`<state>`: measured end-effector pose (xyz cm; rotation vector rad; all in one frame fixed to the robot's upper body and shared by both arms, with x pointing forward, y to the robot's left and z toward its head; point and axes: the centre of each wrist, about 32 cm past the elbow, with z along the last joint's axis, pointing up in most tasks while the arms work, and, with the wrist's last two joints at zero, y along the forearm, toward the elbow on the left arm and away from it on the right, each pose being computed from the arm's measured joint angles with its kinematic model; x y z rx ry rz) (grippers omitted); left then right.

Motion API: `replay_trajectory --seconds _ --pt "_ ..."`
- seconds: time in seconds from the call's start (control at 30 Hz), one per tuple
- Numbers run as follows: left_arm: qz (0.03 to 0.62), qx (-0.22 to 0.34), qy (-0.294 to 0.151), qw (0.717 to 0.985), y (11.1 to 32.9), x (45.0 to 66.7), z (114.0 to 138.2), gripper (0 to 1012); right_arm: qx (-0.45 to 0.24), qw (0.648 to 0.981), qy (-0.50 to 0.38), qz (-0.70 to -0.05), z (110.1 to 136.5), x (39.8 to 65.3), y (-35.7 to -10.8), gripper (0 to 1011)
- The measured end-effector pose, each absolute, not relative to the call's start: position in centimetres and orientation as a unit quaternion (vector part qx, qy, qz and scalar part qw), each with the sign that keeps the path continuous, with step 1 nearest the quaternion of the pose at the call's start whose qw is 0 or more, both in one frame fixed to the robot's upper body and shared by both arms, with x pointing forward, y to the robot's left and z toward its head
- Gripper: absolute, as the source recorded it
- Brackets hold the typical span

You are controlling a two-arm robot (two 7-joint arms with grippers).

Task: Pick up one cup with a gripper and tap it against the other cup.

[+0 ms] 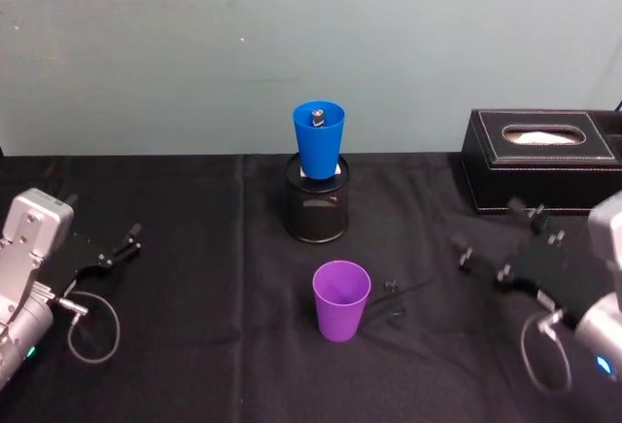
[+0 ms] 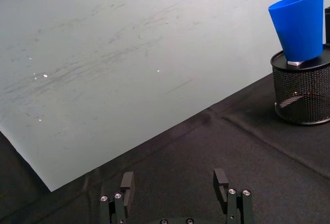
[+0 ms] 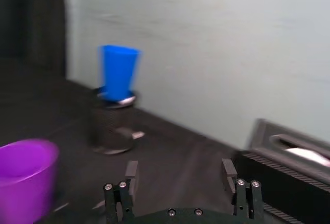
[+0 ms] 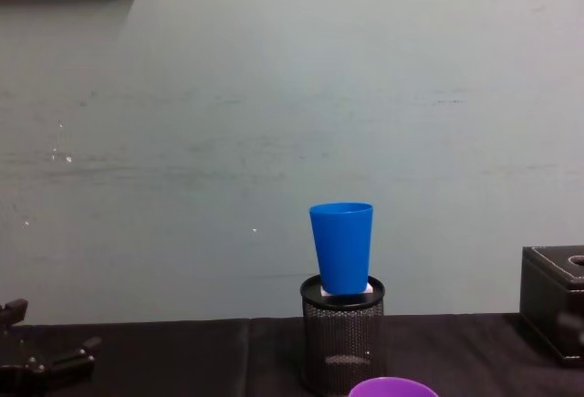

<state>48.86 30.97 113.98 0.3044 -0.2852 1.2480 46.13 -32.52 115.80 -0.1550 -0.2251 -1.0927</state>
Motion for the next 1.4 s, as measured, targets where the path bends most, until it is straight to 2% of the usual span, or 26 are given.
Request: replay_trajectory --seconds 0.2,0.43,0.8,1.4 --pt "0.580 0.141 -0.132 0.791 31.0 48.9 114.0 1000 -0.086 0.903 -0.066 -0.416 115.6 44.4 -33.5 1000" --pt "0.580 0.142 -0.132 0.791 31.0 48.9 114.0 1000 -0.087 0.933 -0.029 -0.349 114.9 43.5 -33.3 1000" --pt "0.580 0.141 -0.132 0.791 31.0 48.9 114.0 1000 -0.076 0.944 -0.012 -0.320 113.4 44.8 -31.3 1000" --pt "0.580 0.141 -0.132 0.791 31.0 48.9 114.0 1000 -0.071 0.945 -0.023 -0.318 112.3 48.1 -27.8 1000"
